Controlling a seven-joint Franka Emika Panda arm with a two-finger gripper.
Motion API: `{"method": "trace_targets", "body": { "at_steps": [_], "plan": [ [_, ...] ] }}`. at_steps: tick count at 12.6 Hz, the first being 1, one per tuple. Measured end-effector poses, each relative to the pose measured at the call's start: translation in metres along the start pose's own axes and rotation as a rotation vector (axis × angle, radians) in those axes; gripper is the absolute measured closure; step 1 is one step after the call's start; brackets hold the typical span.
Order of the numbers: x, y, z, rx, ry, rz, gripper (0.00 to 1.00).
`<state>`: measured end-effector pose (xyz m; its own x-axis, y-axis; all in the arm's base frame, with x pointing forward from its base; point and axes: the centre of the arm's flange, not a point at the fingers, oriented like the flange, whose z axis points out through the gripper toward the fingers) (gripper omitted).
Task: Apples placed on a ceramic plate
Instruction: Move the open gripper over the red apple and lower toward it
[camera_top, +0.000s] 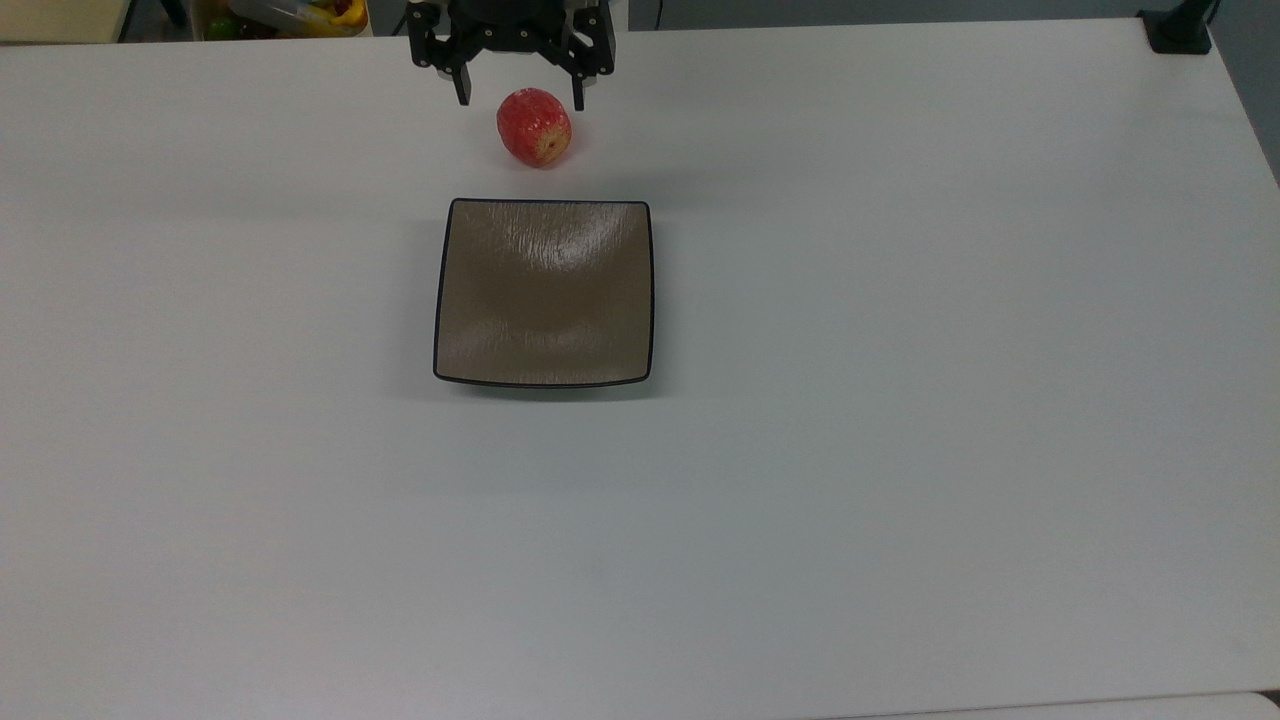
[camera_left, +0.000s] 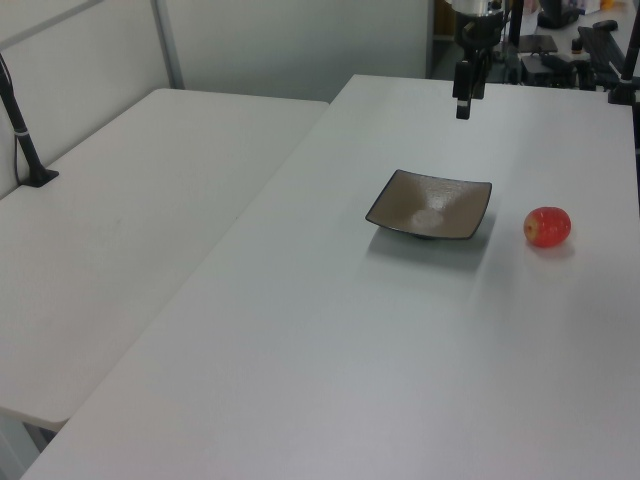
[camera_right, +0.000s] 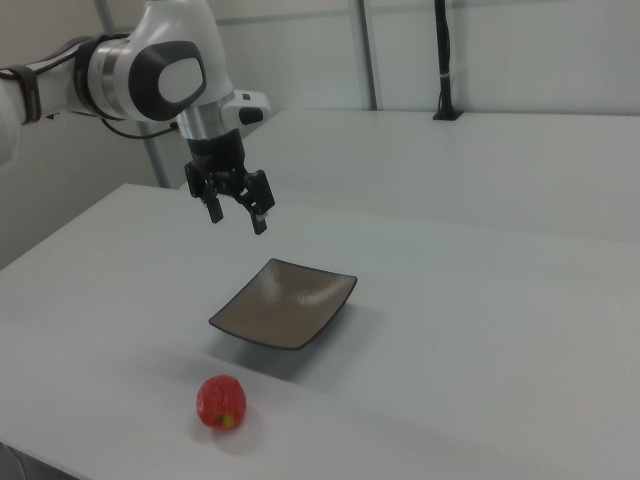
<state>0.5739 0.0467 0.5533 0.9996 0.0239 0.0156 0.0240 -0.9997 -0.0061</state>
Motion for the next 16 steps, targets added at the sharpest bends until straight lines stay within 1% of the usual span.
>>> {"method": "trace_targets", "body": {
  "at_steps": [1,3,8,9,10,13,14,15,16],
  "plan": [
    [0.000,0.000,0.000,0.000,0.000,0.000,0.00],
    [-0.006,-0.002,0.001,-0.001,-0.006,-0.033,0.00],
    [-0.015,-0.002,-0.002,-0.002,-0.005,-0.055,0.00],
    [-0.017,-0.002,-0.001,-0.002,-0.008,-0.096,0.00],
    [-0.023,-0.002,0.003,-0.002,-0.018,-0.171,0.00],
    [-0.056,0.000,0.018,0.000,-0.063,-0.410,0.00],
    [-0.066,0.002,0.026,-0.008,-0.085,-0.497,0.00],
    [-0.073,0.004,0.038,-0.010,-0.113,-0.560,0.00],
    [-0.078,0.004,0.052,-0.007,-0.141,-0.596,0.00]
  ]
}}
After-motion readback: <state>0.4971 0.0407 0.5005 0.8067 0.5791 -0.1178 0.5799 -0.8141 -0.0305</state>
